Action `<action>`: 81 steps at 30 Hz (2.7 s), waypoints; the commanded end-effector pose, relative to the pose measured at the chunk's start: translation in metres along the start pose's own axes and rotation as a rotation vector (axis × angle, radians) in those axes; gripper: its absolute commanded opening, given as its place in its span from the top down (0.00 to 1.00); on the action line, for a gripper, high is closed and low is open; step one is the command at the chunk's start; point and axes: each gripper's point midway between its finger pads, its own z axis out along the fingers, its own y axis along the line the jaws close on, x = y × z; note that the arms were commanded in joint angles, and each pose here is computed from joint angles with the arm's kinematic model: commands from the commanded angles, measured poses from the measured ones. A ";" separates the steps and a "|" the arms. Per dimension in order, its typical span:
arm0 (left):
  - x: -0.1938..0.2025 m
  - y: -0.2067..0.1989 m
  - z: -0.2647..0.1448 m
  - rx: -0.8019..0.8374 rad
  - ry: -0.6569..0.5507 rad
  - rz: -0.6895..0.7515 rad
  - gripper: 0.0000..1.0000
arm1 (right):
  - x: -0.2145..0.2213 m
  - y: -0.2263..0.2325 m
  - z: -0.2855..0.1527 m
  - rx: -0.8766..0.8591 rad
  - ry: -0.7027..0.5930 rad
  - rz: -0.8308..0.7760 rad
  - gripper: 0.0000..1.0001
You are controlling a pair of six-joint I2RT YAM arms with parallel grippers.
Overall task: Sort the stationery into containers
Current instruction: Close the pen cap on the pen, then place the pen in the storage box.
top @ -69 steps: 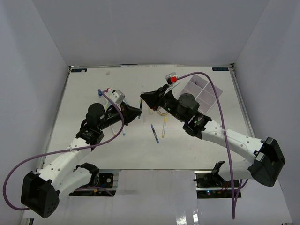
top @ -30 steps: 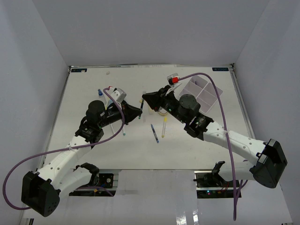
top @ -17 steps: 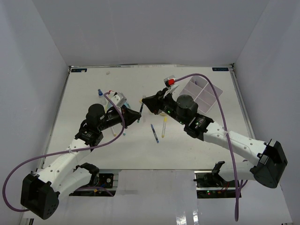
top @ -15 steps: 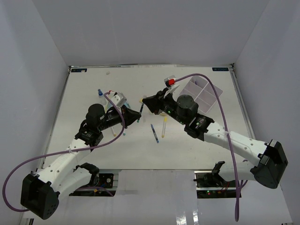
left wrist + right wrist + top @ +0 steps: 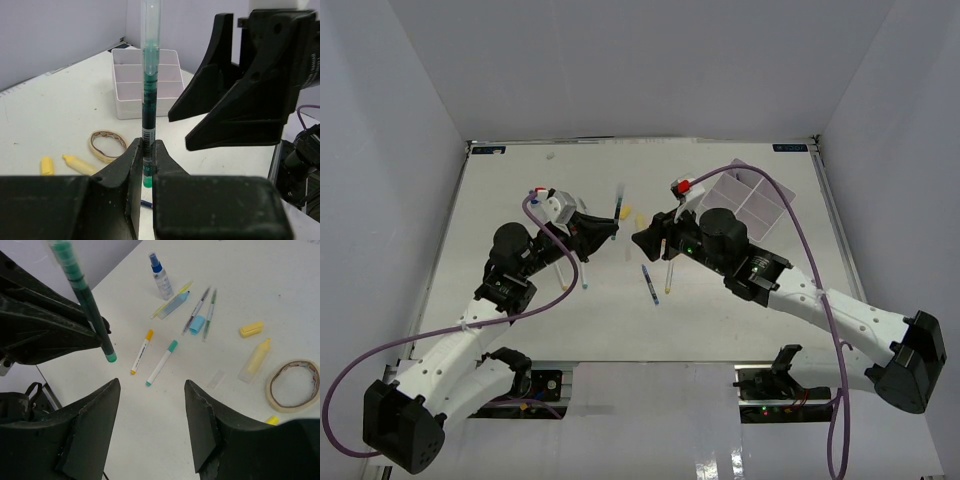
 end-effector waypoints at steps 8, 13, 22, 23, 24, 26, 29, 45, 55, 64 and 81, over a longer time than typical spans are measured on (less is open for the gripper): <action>-0.019 -0.001 0.004 0.016 -0.034 0.037 1.00 | -0.082 0.026 -0.026 -0.065 -0.164 -0.103 0.25; -0.017 -0.002 0.005 0.024 -0.026 0.038 1.00 | -0.114 0.036 -0.020 -0.074 -0.217 -0.153 0.23; -0.018 -0.004 0.005 0.037 -0.024 0.041 1.00 | -0.138 0.044 0.005 -0.072 -0.238 -0.160 0.24; -0.018 -0.005 0.005 0.039 -0.025 0.040 1.00 | -0.135 0.044 0.010 -0.073 -0.228 -0.161 0.24; -0.018 -0.005 0.005 0.039 -0.025 0.040 1.00 | -0.137 0.045 0.011 -0.078 -0.230 -0.158 0.24; -0.017 -0.005 0.005 0.042 -0.022 0.037 1.00 | -0.140 0.049 0.014 -0.090 -0.232 -0.155 0.25; -0.018 -0.006 0.005 0.044 -0.024 0.037 1.00 | -0.143 0.053 0.017 -0.107 -0.233 -0.153 0.28; -0.018 -0.006 0.006 0.049 -0.022 0.032 1.00 | -0.142 0.061 0.027 -0.144 -0.215 -0.140 0.45; -0.016 -0.006 0.007 0.053 -0.016 0.027 1.00 | -0.141 0.061 0.031 -0.144 -0.210 -0.142 0.55; -0.017 -0.007 0.006 0.057 -0.018 0.029 1.00 | -0.133 0.058 0.033 -0.138 -0.193 -0.143 0.64; -0.032 -0.014 0.002 0.069 -0.061 0.034 1.00 | -0.086 0.037 0.040 -0.076 -0.087 -0.131 0.85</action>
